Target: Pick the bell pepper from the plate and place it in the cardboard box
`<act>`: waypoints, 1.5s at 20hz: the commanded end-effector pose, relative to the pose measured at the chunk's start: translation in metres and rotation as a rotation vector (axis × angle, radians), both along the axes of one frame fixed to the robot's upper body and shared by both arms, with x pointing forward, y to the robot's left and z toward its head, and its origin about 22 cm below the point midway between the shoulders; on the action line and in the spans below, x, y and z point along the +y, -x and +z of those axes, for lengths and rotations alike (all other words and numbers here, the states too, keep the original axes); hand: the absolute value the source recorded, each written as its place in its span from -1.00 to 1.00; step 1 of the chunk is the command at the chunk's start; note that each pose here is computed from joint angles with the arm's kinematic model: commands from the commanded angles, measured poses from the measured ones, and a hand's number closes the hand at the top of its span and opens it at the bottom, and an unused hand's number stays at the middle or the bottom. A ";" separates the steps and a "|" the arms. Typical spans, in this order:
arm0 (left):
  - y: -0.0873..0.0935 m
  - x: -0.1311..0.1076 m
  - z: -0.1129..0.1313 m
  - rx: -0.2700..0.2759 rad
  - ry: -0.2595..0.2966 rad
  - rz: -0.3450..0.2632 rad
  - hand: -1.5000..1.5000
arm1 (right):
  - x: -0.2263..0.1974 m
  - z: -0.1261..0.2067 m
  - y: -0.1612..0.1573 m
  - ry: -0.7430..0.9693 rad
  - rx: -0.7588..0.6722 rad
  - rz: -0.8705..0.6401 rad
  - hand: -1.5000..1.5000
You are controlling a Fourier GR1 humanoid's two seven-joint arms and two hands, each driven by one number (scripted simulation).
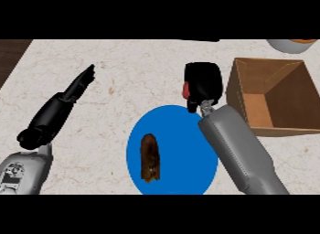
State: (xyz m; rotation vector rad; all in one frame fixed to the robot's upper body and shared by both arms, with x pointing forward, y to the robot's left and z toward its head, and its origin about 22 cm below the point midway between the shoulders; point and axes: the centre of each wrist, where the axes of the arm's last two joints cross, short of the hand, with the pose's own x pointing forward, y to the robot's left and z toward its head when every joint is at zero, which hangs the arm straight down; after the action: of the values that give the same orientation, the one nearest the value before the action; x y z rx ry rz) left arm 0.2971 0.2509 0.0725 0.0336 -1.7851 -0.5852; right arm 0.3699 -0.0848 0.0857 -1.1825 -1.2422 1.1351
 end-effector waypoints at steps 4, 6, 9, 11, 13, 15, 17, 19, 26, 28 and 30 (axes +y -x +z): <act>-0.008 -0.021 0.006 0.003 0.003 -0.034 0.00 | 0.049 0.070 -0.034 -0.010 -0.171 -0.245 1.00; -0.012 -0.012 0.000 0.014 0.009 -0.008 0.00 | 0.057 0.095 -0.038 -0.048 -0.234 -0.319 1.00; -0.006 -0.008 0.002 0.008 0.001 -0.004 0.00 | 0.060 0.116 -0.045 -0.123 -0.332 -0.472 1.00; -0.006 -0.005 -0.007 0.019 -0.001 0.019 0.00 | 0.061 0.131 -0.048 -0.188 -0.399 -0.543 1.00; -0.006 -0.001 0.004 0.006 -0.017 0.029 0.00 | 0.057 0.128 -0.052 -0.225 -0.441 -0.621 1.00; -0.011 -0.003 0.000 0.008 -0.005 0.043 0.00 | 0.057 0.129 -0.054 -0.219 -0.442 -0.682 1.00; 0.000 0.007 -0.009 0.005 -0.011 0.045 0.00 | 0.039 0.138 -0.064 -0.228 -0.480 -0.709 1.00; -0.002 0.001 -0.003 0.030 0.005 0.061 0.00 | 0.024 0.138 -0.067 -0.243 -0.495 -0.743 1.00; 0.002 0.013 -0.003 0.024 0.006 0.085 0.00 | -0.027 0.125 -0.080 -0.126 -0.385 -0.839 1.00; 0.008 0.012 -0.012 0.045 -0.005 0.084 0.00 | -0.052 0.115 -0.084 -0.150 -0.313 -0.852 1.00; 0.005 0.028 -0.005 0.034 -0.006 0.086 0.00 | -0.060 0.104 -0.082 -0.181 -0.176 -0.859 1.00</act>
State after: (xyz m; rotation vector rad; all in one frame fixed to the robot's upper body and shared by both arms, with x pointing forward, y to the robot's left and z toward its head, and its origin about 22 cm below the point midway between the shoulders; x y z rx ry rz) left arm 0.2916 0.2646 0.0653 0.1016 -1.7482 -0.5322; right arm 0.4508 -0.1249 0.2002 -1.5772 -0.9614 0.2814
